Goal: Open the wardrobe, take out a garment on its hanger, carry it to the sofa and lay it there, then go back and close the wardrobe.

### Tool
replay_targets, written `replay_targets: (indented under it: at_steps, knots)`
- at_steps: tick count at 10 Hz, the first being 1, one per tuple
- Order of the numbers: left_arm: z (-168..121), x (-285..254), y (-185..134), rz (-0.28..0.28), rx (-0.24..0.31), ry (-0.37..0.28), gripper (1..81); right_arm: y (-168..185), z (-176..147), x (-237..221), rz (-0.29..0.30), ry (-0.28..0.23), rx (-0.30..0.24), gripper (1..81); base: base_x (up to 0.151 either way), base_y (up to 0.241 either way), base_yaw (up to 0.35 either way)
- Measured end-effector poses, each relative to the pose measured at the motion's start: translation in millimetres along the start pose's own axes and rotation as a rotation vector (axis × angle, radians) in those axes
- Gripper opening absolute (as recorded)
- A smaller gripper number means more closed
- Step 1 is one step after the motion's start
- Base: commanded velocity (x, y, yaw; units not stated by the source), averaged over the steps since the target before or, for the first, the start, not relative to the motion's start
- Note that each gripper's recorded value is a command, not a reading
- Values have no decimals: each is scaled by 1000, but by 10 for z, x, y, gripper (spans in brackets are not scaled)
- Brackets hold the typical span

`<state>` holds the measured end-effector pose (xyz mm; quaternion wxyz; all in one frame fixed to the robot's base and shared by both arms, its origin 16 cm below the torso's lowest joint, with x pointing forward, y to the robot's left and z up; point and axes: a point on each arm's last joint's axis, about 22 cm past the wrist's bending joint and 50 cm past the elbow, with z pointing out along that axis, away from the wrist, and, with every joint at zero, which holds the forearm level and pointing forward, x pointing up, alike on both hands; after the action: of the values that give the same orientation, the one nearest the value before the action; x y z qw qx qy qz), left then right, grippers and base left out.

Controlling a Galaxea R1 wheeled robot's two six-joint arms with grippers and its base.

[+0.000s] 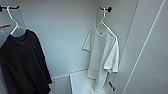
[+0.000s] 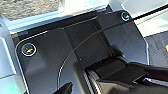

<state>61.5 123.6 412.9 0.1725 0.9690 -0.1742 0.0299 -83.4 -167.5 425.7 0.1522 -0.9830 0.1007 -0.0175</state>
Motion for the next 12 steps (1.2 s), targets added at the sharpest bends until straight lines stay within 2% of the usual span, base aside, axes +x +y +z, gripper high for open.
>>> replay_targets:
  at_steps: [1, 4, 6, 10, 12]
  knots:
    - [-2, 27, 6, 25, -8, 4, 811, -3, 1, 4, 0, 0, 0, 811, 0, 0, 0]
    - [-5, 305, 97, 53, -62, 34, 811, -3, 1, 5, 0, 0, 0, 811, 0, 0, 0]
    - [-22, 772, 12, 78, -68, 64, 811, -3, 1, 5, 0, 0, 0, 811, 0, 0, 0]
    - [-117, 1370, 124, 111, -133, 82, 811, -2, 1, 11, 0, 1, 0, 811, 0, 0, 0]
    - [-212, 1741, 119, 130, -155, 114, 811, 2, 0, 39, -1, 4, 0, 811, 0, 0, 0]
